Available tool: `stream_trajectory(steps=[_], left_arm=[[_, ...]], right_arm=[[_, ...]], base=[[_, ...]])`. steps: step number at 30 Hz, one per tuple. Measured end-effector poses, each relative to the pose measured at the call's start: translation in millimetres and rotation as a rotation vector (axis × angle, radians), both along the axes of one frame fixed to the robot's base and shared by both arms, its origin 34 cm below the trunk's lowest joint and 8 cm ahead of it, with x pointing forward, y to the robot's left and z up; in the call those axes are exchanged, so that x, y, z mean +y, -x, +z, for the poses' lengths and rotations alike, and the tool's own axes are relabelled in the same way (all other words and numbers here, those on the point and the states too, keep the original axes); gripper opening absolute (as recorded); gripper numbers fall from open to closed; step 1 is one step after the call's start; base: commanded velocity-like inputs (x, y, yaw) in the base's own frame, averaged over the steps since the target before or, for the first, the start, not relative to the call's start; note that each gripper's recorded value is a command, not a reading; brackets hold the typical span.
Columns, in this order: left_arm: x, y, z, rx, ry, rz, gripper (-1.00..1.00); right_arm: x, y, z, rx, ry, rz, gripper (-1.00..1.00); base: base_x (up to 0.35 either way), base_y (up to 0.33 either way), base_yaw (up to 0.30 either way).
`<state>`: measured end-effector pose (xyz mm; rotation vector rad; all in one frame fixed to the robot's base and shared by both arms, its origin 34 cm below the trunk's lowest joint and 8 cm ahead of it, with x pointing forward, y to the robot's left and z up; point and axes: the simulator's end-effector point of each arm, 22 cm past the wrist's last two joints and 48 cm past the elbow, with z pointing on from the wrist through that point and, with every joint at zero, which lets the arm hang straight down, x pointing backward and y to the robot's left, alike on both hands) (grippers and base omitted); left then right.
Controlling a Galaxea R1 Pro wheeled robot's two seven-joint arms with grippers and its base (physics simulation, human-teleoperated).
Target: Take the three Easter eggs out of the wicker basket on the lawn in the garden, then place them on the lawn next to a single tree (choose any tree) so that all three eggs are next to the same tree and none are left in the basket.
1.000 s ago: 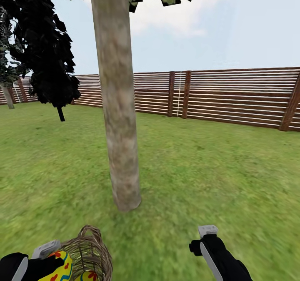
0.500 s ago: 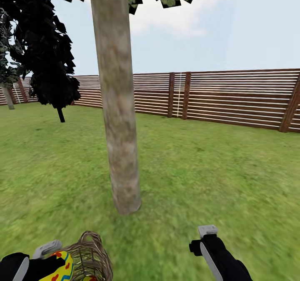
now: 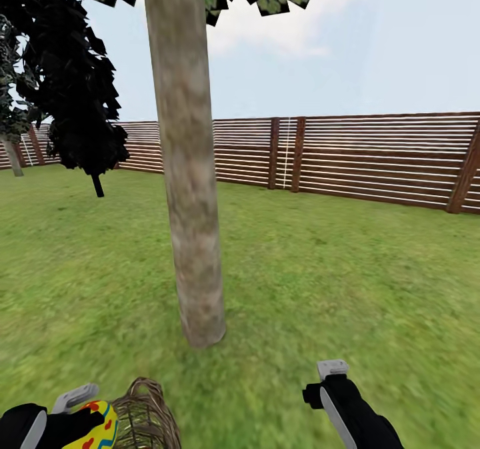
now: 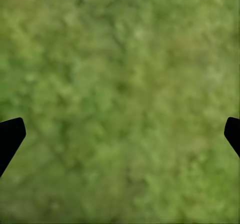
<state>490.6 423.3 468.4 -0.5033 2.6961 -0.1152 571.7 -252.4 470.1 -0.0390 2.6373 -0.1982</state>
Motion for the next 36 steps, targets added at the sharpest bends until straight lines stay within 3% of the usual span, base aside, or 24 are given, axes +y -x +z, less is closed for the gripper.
stream_trajectory(steps=[28, 36], left_arm=[[-1, -11, 58, 0.002, 0.002, -0.001, -1.0], [-2, -9, 57, 0.009, 0.002, -0.002, -1.0]], right_arm=[[0, -11, 58, 0.001, 0.001, 0.001, 1.0], [0, -11, 58, 0.002, 0.0, 0.001, 1.0]], base=[[0.0, 0.0, 0.0], [-0.123, 0.0, 0.0]])
